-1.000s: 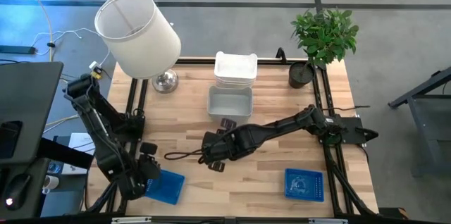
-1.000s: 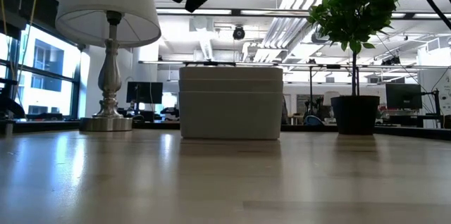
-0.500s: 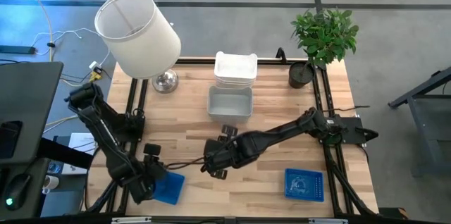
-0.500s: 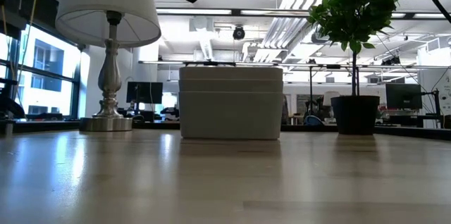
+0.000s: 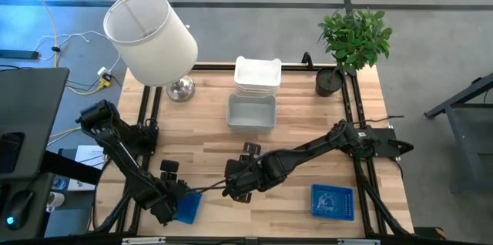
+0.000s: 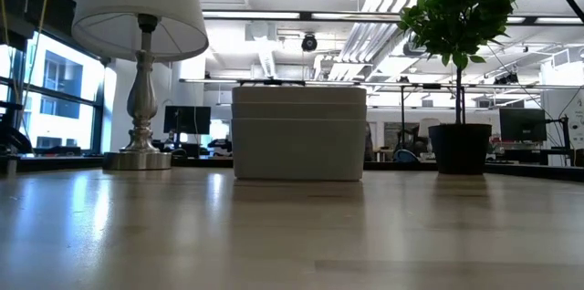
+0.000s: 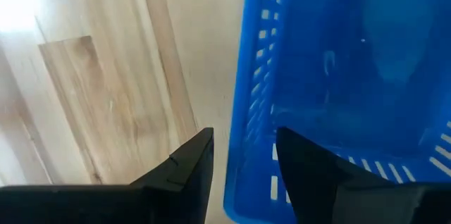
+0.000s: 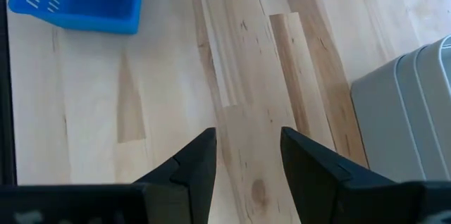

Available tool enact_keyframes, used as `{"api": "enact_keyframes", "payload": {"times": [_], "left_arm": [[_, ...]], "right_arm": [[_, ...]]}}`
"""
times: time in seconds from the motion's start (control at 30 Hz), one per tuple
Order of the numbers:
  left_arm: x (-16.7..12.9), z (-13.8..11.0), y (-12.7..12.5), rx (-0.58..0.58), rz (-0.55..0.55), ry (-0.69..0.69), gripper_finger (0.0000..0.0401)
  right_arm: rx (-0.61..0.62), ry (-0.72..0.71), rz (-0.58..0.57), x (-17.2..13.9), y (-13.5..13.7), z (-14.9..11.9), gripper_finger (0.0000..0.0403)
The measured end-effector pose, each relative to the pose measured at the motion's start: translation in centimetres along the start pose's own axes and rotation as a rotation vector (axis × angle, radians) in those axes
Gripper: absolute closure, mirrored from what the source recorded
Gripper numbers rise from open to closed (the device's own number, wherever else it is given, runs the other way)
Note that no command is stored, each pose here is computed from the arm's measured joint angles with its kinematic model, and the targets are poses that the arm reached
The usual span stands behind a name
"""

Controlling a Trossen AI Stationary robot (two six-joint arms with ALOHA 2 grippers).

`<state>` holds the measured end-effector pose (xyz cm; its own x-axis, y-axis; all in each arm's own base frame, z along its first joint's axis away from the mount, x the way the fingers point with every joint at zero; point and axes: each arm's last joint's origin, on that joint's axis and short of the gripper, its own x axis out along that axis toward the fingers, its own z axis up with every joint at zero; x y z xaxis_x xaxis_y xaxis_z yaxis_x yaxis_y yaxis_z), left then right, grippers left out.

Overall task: Stack baskets by color
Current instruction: Stack the blue bin on top of the right blue bins

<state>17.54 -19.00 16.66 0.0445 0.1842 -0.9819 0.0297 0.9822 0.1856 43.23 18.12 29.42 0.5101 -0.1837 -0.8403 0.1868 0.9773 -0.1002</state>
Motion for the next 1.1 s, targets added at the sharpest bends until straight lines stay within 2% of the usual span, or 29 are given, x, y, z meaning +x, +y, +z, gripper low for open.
{"api": "enact_keyframes", "payload": {"times": [0.13, 0.23, 0.5, 0.57, 0.83, 1.1], "left_arm": [[0.5, 0.1, -0.2, 0.019, 0.014, 0.011, 0.0263], [0.7, 0.3, -0.1, 0.01, 0.013, 0.009, 0.028], [0.7, 1.0, 0.4, -0.083, 0.007, 0.009, 0.038], [0.7, 1.1, 0.4, -0.089, 0.0, 0.005, 0.0394], [0.6, 1.2, 0.5, -0.126, 0.024, -0.023, 0.0398], [-0.8, 2.2, 0.3, -0.132, 0.075, -0.133, 0.0401]], "right_arm": [[0.007, 0.0, 0.006, -0.2, 0.4, -0.2, 0.0259], [0.023, -0.001, 0.011, -0.3, 0.7, -0.4, 0.0259], [0.055, -0.008, 0.017, -0.8, 1.7, -0.9, 0.0259], [0.05, -0.011, 0.016, -0.9, 1.9, -1.0, 0.0259], [0.134, -0.005, 0.015, -1.1, 2.2, -1.3, 0.0259], [0.214, 0.028, -0.009, -0.3, 2.8, -2.4, 0.0259]]}}
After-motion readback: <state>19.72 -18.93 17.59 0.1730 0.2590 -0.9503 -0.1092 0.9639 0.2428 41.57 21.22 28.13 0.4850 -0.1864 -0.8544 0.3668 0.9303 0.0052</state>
